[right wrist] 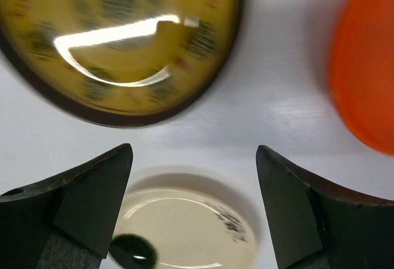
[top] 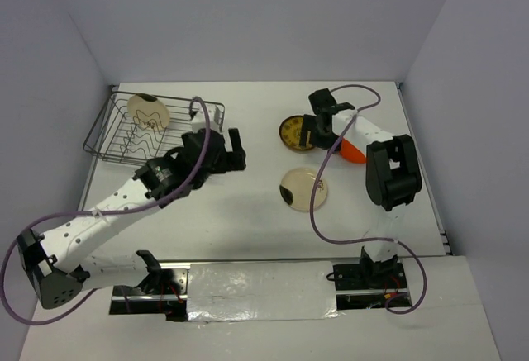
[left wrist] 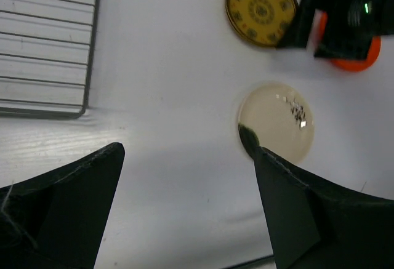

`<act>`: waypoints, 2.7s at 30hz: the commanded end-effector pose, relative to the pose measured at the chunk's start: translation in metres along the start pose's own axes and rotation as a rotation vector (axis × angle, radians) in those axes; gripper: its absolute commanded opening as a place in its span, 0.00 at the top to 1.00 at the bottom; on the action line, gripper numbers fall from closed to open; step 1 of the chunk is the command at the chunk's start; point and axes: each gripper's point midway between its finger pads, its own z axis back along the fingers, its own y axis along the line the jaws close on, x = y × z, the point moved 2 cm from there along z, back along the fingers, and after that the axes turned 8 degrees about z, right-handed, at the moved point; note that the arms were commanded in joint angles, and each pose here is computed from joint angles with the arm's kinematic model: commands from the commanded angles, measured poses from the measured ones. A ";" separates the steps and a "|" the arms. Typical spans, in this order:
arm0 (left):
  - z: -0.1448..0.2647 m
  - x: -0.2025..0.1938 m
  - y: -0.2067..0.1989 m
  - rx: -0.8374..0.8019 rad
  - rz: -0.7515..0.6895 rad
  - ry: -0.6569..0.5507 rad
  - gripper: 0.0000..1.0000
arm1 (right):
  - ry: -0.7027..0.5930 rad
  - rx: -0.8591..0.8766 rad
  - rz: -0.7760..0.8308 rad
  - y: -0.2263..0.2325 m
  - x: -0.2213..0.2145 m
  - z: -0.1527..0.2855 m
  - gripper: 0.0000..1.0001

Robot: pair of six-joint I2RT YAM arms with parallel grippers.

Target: Unload the plates from the dish rack

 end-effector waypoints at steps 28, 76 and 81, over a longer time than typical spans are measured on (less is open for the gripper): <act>-0.221 0.207 0.308 0.599 0.894 -0.292 0.25 | -0.287 0.566 0.059 0.036 -0.114 0.121 0.11; -0.090 0.320 0.192 0.177 0.820 -0.618 1.00 | -0.393 0.532 0.059 0.035 -0.108 0.147 0.06; -0.050 0.307 0.059 -0.002 0.206 -0.552 1.00 | -0.569 0.521 -0.012 0.021 -0.087 0.206 0.00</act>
